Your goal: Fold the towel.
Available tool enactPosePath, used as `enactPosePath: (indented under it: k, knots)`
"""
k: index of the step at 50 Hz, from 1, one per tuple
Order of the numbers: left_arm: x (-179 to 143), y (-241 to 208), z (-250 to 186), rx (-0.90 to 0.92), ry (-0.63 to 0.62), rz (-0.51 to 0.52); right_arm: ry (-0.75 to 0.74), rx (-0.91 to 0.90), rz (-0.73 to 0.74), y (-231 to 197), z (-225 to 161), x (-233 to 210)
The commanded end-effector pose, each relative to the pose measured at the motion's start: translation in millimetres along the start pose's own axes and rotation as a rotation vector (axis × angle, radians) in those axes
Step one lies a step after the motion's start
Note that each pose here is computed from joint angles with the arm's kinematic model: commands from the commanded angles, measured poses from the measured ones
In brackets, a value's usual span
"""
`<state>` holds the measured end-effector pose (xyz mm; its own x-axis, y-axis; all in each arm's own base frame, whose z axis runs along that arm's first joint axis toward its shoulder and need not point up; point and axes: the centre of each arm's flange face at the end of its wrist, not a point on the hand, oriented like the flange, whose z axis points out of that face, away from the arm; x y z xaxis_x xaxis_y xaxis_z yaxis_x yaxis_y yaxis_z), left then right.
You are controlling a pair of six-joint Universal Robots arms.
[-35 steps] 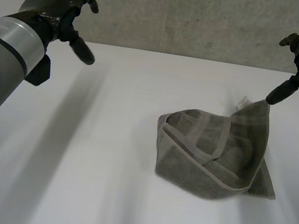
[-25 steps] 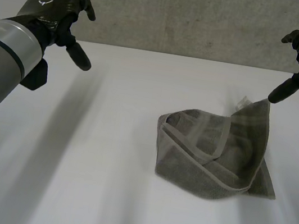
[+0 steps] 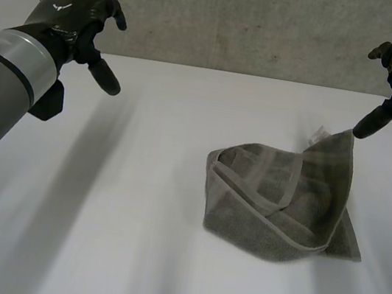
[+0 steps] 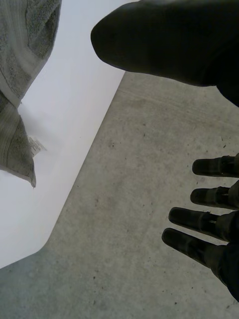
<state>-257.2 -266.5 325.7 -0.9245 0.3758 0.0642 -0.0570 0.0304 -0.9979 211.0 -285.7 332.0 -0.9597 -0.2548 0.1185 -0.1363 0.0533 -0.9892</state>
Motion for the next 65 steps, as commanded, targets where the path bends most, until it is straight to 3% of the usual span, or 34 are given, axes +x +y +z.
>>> enactPosePath:
  k: [1, 2, 3, 5, 6, 9, 13, 22, 29, 38, 45, 65]
  knots:
    - [9, 10, 1, -0.015, 0.06, 0.008, -0.027, -0.005, -0.194, 1, 1, 1]
    - [13, 16, 1, -0.027, 0.102, 0.012, -0.056, -0.022, -0.302, 6, 0, -2]
    - [13, 16, 1, -0.027, 0.103, 0.012, -0.057, -0.022, -0.303, 6, 0, -2]
    - [27, 42, 3, -0.098, 0.228, 0.025, -0.117, -0.086, -0.467, 22, -6, -5]
    - [27, 42, 3, -0.098, 0.228, 0.026, -0.117, -0.087, -0.467, 22, -6, -5]
    - [49, 64, -2, -0.157, 0.386, 0.061, -0.153, -0.16, -0.557, 41, -9, -2]
    - [78, 96, -13, -0.219, 0.568, 0.159, -0.19, -0.246, -0.559, 70, -9, 3]
    - [105, 156, -32, -0.301, 0.717, 0.34, -0.302, -0.379, -0.474, 142, 6, 19]
    - [116, 180, -34, -0.312, 0.753, 0.369, -0.293, -0.395, -0.489, 170, 16, 27]
    - [122, 179, -18, -0.208, 0.727, 0.374, -0.28, -0.393, -0.49, 204, 29, 30]
    - [120, 175, -4, -0.156, 0.652, 0.381, -0.279, -0.399, -0.486, 207, 29, 30]
    - [120, 201, 11, -0.196, 0.618, 0.395, -0.273, -0.385, -0.492, 208, 29, 29]
